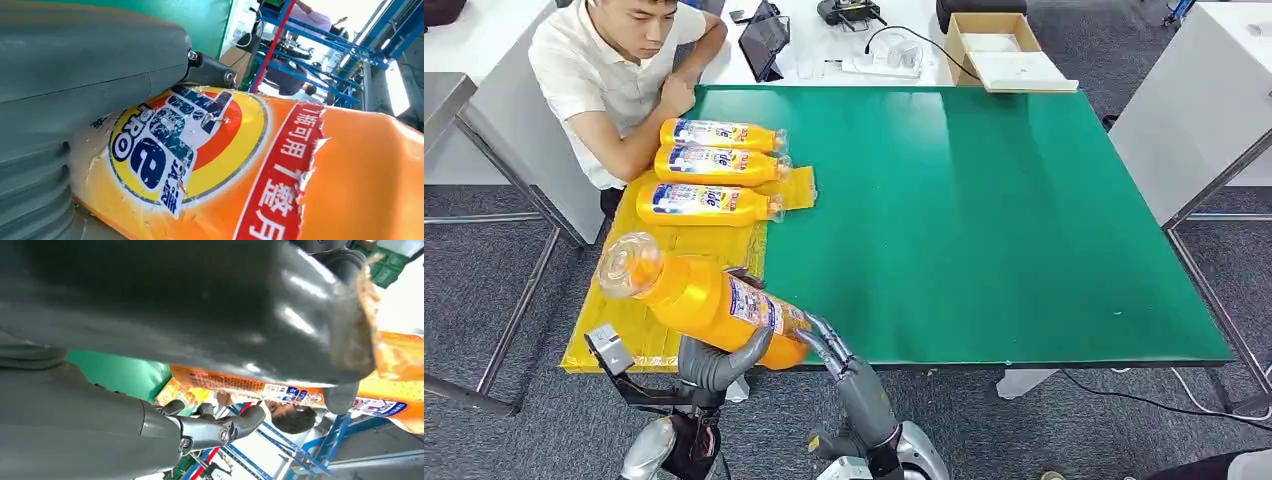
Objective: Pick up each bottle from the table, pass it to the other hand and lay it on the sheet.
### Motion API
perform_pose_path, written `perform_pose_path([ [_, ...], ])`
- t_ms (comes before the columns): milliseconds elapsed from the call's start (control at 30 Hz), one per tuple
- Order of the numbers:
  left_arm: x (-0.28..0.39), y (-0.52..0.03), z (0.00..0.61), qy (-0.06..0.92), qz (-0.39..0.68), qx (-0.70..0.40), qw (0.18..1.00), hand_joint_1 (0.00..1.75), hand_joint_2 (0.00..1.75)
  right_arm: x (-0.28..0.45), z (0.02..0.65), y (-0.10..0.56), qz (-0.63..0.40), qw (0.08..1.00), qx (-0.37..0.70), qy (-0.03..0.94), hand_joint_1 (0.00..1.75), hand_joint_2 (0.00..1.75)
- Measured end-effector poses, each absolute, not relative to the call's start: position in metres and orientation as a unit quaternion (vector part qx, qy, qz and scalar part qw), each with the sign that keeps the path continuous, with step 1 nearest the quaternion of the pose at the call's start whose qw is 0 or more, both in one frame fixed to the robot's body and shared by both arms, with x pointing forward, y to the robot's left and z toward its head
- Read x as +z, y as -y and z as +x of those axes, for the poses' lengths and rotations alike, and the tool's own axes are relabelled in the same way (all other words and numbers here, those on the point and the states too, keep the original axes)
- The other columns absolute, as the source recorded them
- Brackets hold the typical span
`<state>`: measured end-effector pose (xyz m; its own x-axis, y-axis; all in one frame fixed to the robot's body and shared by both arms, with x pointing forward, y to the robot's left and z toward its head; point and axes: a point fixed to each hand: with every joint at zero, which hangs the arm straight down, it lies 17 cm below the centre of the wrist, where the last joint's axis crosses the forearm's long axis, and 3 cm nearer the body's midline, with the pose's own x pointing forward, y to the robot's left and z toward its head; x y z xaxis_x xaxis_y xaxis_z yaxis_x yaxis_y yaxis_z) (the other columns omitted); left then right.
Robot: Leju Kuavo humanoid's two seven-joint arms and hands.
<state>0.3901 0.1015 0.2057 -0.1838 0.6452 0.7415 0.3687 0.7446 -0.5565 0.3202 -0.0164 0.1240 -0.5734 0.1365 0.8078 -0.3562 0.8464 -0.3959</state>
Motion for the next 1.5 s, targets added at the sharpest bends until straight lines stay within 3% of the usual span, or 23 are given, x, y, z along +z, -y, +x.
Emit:
perform_pose_path([
  [67, 0.201, -0.104, 0.394, 0.765, -0.305, 0.121, 0.554, 1.75, 1.75, 0.126, 0.322, 0.020, 0.048, 0.452, 0.267, 0.850, 0.00, 0.00],
  [200, 0.185, -0.153, 0.413, 0.808, -0.075, 0.106, 0.574, 1.75, 1.75, 0.157, 0.330, 0.064, -0.094, 0.415, 0.195, 0.884, 0.00, 0.00],
  [300, 0.194, -0.180, 0.413, 0.834, 0.034, 0.084, 0.545, 1.75, 1.75, 0.186, 0.331, 0.089, -0.131, 0.401, 0.147, 0.895, 0.00, 0.00],
  [433, 0.221, -0.196, 0.413, 0.852, 0.260, -0.054, 0.451, 1.75, 1.75, 0.207, 0.341, 0.121, -0.155, 0.404, 0.087, 0.897, 0.00, 0.00],
  [567, 0.195, -0.190, 0.465, 0.784, 0.407, -0.244, 0.400, 1.75, 1.75, 0.212, 0.346, 0.120, -0.146, 0.413, 0.060, 0.897, 0.00, 0.00],
  [700, 0.163, -0.217, 0.510, 0.732, 0.446, -0.299, 0.419, 1.75, 1.75, 0.213, 0.347, 0.117, -0.140, 0.420, 0.045, 0.895, 0.00, 0.00],
  [733, 0.157, -0.221, 0.516, 0.726, 0.447, -0.303, 0.427, 1.66, 1.75, 0.212, 0.348, 0.117, -0.139, 0.423, 0.043, 0.895, 0.00, 0.00],
  [900, 0.123, -0.234, 0.535, 0.692, 0.434, -0.325, 0.478, 1.75, 1.75, 0.206, 0.351, 0.123, -0.129, 0.440, 0.021, 0.888, 0.00, 0.00],
  [1167, 0.049, -0.245, 0.563, 0.543, 0.374, -0.433, 0.614, 1.75, 1.75, 0.196, 0.362, 0.122, -0.103, 0.464, -0.002, 0.880, 0.00, 0.00],
  [1200, 0.047, -0.246, 0.565, 0.537, 0.369, -0.436, 0.621, 1.66, 1.75, 0.195, 0.363, 0.121, -0.100, 0.465, -0.002, 0.879, 0.00, 0.00],
  [1233, 0.043, -0.246, 0.565, 0.533, 0.360, -0.438, 0.629, 0.75, 1.75, 0.194, 0.364, 0.119, -0.098, 0.468, -0.001, 0.879, 0.00, 0.00],
  [1267, 0.040, -0.243, 0.564, 0.534, 0.345, -0.439, 0.635, 0.19, 1.75, 0.191, 0.364, 0.119, -0.096, 0.471, -0.001, 0.877, 0.00, 0.00],
  [1300, 0.039, -0.239, 0.564, 0.537, 0.327, -0.440, 0.641, 0.00, 1.75, 0.189, 0.365, 0.118, -0.094, 0.475, -0.002, 0.875, 0.00, 0.00],
  [1500, 0.030, -0.221, 0.559, 0.546, 0.256, -0.448, 0.660, 0.00, 1.75, 0.176, 0.366, 0.114, -0.083, 0.490, 0.003, 0.868, 0.00, 0.00],
])
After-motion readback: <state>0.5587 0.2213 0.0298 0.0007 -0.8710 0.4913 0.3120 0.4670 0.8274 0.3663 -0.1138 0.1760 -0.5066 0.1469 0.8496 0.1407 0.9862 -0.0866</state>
